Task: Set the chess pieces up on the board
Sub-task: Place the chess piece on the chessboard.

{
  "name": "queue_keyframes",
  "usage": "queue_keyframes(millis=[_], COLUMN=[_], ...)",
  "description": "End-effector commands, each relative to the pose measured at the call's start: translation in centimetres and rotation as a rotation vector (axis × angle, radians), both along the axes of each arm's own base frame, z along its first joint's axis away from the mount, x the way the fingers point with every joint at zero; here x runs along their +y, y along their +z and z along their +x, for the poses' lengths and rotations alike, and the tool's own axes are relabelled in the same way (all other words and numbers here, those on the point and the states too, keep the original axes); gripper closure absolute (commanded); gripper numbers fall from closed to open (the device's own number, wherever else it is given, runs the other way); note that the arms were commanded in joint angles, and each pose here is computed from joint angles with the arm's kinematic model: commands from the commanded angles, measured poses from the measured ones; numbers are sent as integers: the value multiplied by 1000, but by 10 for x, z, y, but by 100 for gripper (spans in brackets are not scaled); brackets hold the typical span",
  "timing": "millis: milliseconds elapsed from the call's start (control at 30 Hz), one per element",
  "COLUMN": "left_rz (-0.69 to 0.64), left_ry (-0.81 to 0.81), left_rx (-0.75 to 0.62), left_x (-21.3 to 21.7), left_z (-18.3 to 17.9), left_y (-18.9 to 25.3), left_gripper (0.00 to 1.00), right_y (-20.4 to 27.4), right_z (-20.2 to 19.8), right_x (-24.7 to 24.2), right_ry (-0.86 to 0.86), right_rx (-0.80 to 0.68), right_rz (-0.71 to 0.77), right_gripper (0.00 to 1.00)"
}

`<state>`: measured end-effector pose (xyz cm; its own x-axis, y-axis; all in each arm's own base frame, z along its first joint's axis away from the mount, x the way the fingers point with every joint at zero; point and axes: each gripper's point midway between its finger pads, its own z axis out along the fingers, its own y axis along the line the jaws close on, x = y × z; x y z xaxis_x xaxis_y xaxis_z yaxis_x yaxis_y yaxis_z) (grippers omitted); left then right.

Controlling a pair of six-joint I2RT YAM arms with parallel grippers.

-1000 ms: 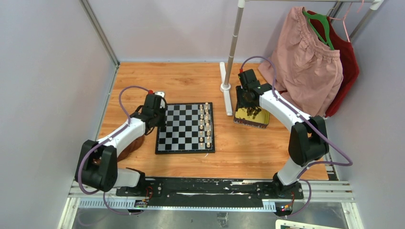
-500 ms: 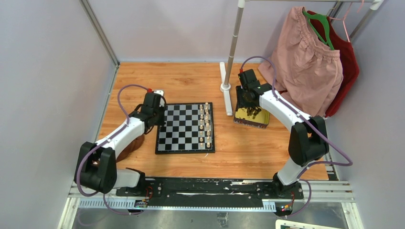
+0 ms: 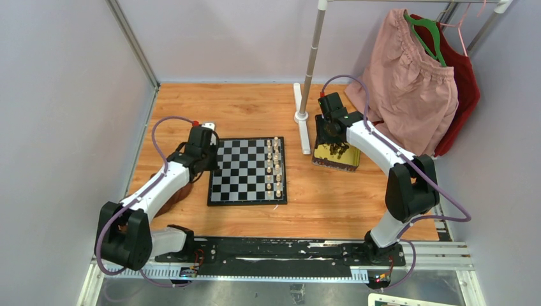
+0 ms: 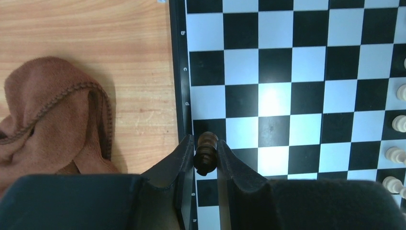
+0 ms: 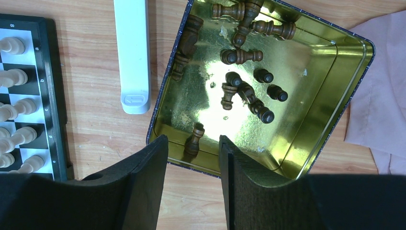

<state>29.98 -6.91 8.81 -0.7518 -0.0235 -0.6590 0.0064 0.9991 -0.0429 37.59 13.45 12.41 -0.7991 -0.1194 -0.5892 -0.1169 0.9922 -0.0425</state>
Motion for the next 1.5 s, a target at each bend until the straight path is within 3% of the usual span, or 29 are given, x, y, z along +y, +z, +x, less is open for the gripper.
queue_keyframes(millis=[0, 1300, 1467], left_rz=[-14, 34, 26], left_ry=[-12, 20, 12], left_rx=[29, 20, 36], left_x=[-5, -1, -3], left_z=[-10, 0, -1], left_y=[-8, -24, -28], left_gripper=[88, 85, 79], right_y=[-9, -16, -19], right_z=[-4, 2, 2], right_x=[-1, 1, 0], right_ry=[-13, -8, -8], right_rx=[21, 37, 43], right_rz=[1, -11, -12], right_gripper=[52, 52, 52])
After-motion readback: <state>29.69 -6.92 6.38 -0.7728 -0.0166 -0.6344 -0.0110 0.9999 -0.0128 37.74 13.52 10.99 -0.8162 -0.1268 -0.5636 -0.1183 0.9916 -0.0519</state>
